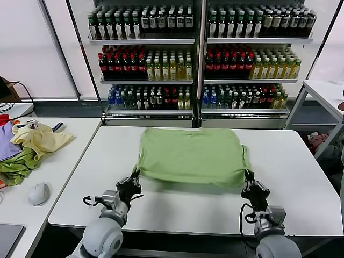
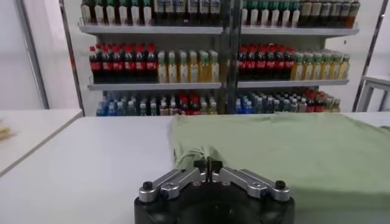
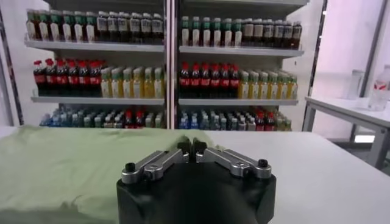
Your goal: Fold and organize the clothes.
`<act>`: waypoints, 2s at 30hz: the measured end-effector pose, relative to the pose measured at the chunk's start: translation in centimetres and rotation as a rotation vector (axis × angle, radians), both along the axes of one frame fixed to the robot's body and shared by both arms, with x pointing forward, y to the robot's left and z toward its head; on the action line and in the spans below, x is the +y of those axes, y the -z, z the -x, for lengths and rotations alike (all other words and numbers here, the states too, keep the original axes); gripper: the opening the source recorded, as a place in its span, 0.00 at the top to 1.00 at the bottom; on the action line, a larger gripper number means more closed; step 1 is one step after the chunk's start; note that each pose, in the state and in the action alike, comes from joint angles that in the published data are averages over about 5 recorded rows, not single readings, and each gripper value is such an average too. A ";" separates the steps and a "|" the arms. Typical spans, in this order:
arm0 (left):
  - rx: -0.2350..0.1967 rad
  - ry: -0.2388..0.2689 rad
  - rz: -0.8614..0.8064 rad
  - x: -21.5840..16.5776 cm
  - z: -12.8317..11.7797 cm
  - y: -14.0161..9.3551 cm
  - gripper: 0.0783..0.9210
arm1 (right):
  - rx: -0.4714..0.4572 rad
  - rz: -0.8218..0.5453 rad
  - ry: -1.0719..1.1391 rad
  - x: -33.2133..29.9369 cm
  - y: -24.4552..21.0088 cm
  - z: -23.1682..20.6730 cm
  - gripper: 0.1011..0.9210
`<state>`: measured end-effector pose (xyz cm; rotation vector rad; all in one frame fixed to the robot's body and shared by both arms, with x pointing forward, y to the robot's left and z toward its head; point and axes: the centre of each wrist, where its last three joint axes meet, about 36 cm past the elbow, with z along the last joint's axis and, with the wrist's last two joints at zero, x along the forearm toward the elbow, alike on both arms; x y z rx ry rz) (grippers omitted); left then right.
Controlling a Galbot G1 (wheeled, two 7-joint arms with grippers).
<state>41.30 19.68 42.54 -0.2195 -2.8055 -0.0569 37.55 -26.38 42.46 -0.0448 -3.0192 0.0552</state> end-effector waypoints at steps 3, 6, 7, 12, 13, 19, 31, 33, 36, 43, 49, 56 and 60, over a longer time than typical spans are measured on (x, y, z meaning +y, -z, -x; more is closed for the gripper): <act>0.003 0.008 -0.015 -0.2 -1.6 0.3 0.98 | 0.000 0.004 0.004 -0.1 0.4 -1.8 0.97; 0.003 0.017 -0.036 -0.4 -3.0 0.6 0.98 | 0.003 0.016 0.005 -0.2 0.7 -3.5 0.97; 0.003 0.019 -0.045 -0.5 -3.5 0.7 0.98 | 0.005 0.020 0.005 -0.2 0.8 -4.1 0.97; 0.006 0.015 -0.094 -0.7 -5.6 1.4 0.98 | 0.018 0.033 0.005 0.0 1.4 -6.7 0.97; 0.008 0.012 -0.104 -0.7 -5.9 1.5 0.98 | 0.021 0.035 0.006 0.1 1.5 -7.2 0.97; 0.024 0.004 -0.148 -0.7 -7.2 2.3 0.98 | 0.033 0.053 0.013 0.5 2.3 -9.5 0.97; 0.020 -0.011 -0.161 -0.6 -7.4 2.8 0.62 | 0.072 0.074 0.007 0.7 3.4 -10.6 0.70; 0.016 -0.017 -0.160 -0.4 -7.1 2.8 0.54 | 0.076 0.078 0.011 0.5 3.5 -10.4 0.63; 0.018 -0.022 -0.162 -0.3 -6.6 3.1 0.45 | 0.082 0.082 0.017 0.1 3.6 -9.9 0.53; 0.027 -0.028 -0.169 -0.4 -6.2 4.1 0.22 | 0.111 0.093 0.036 -0.6 4.0 -8.6 0.29; 0.036 -0.046 -0.184 -0.7 -6.7 4.9 0.12 | 0.167 0.102 0.052 -0.7 5.2 -7.7 0.13; 0.065 -0.063 -0.186 -0.7 -7.0 5.8 0.13 | 0.219 0.100 0.060 -0.6 6.2 -7.3 0.15; 0.070 -0.058 -0.169 -0.6 -7.0 5.9 0.23 | 0.233 0.092 0.067 -0.7 6.4 -7.2 0.26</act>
